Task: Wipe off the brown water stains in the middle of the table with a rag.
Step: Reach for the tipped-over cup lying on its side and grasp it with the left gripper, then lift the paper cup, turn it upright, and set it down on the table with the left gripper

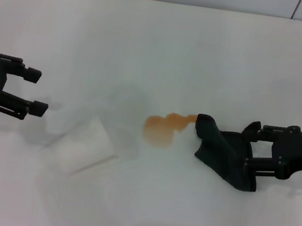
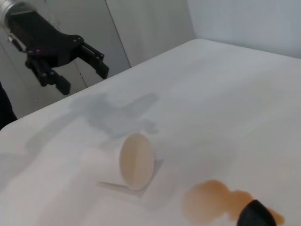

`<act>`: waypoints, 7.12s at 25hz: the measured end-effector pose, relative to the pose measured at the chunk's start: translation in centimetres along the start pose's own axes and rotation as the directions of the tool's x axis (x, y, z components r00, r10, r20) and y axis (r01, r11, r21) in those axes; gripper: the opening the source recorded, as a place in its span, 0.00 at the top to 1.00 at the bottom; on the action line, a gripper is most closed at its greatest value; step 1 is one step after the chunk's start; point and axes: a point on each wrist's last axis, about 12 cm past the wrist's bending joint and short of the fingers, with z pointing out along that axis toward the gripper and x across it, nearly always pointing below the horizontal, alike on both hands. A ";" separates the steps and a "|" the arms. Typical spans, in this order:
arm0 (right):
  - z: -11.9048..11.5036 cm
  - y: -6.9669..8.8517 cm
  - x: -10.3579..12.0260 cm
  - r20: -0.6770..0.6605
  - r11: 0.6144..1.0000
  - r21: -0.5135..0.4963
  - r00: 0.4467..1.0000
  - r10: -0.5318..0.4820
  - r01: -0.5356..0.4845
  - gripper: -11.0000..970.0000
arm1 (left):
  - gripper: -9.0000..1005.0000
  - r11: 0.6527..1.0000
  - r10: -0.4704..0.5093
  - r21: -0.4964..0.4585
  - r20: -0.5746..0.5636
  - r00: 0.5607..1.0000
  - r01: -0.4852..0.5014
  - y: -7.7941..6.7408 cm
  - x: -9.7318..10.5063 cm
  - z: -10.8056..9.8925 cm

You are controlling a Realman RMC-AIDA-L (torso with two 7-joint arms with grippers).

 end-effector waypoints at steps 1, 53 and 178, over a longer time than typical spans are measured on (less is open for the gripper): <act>0.1 0.0 0.0 -0.001 1.000 -0.003 1.000 0.001 -0.001 0.20 | 0.14 1.000 -0.004 0.000 -0.022 1.000 0.004 0.2 -0.3 0.1; -0.4 0.8 0.4 -0.011 0.999 -0.042 1.000 -0.004 0.004 0.20 | 0.14 0.994 -0.017 0.097 -0.353 0.936 0.055 0.1 -4.9 8.5; -0.7 1.2 1.5 -0.011 0.998 -0.049 0.999 0.032 -0.032 0.20 | 0.35 0.999 -0.005 0.040 -0.365 0.931 0.020 0.5 -5.9 10.3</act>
